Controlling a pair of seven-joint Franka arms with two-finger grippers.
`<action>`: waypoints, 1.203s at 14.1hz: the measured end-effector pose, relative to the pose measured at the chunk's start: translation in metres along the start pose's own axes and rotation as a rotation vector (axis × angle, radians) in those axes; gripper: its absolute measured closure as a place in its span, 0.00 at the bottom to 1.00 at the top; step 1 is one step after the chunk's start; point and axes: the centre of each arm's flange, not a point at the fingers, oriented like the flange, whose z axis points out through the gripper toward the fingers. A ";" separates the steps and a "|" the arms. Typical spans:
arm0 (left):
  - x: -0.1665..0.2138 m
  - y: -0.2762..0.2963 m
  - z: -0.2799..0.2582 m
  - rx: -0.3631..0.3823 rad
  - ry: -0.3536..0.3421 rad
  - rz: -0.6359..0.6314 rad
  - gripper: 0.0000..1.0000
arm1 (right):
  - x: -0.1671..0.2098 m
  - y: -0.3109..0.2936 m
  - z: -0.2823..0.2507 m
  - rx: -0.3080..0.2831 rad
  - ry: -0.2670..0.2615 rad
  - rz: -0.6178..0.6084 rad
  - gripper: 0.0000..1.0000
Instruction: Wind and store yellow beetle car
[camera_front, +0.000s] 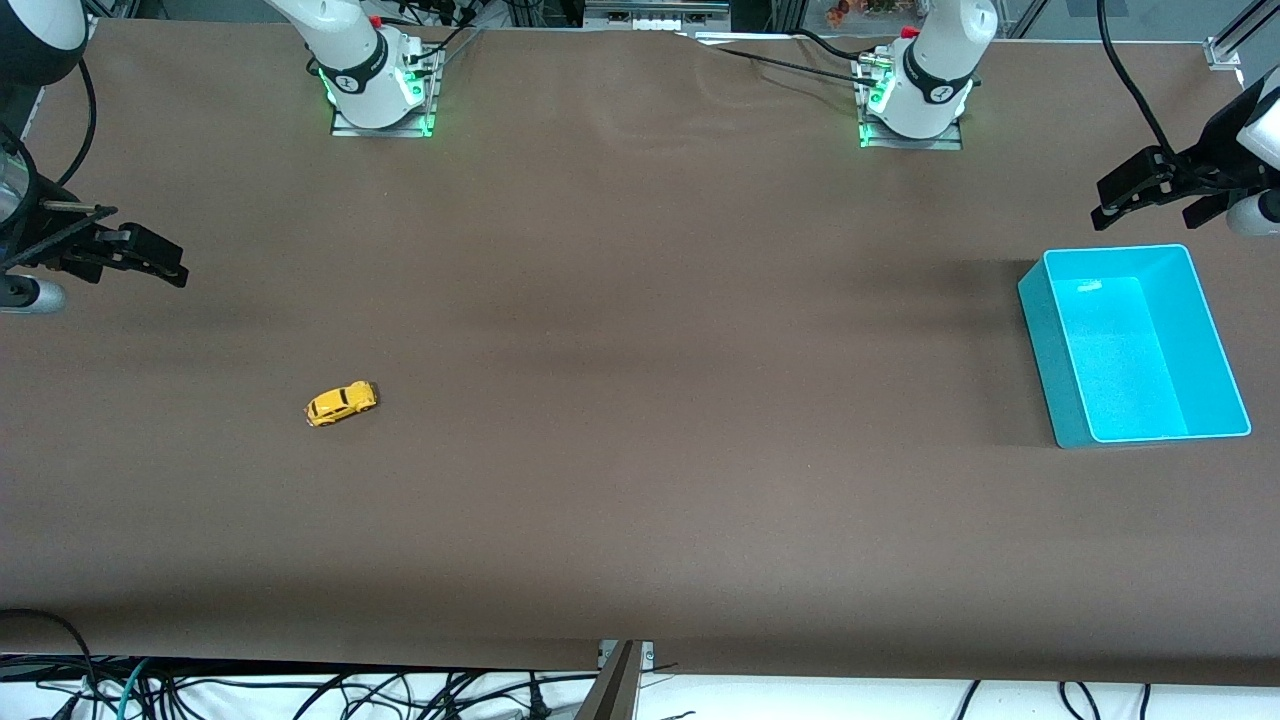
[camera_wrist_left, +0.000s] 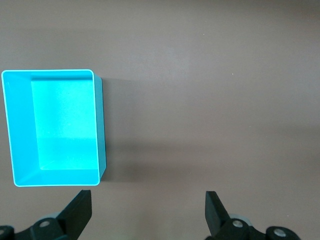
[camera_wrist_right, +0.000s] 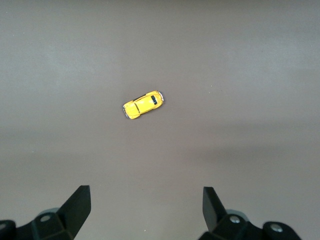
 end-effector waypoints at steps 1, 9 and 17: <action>0.000 0.000 0.000 0.000 0.001 0.000 0.00 | 0.000 0.000 0.001 0.000 -0.001 0.000 0.01; 0.001 -0.012 -0.008 -0.002 0.018 -0.022 0.00 | 0.000 0.001 0.001 -0.001 -0.001 0.001 0.01; 0.001 -0.026 -0.020 -0.004 0.044 -0.049 0.00 | 0.000 0.001 0.001 -0.001 -0.001 0.001 0.01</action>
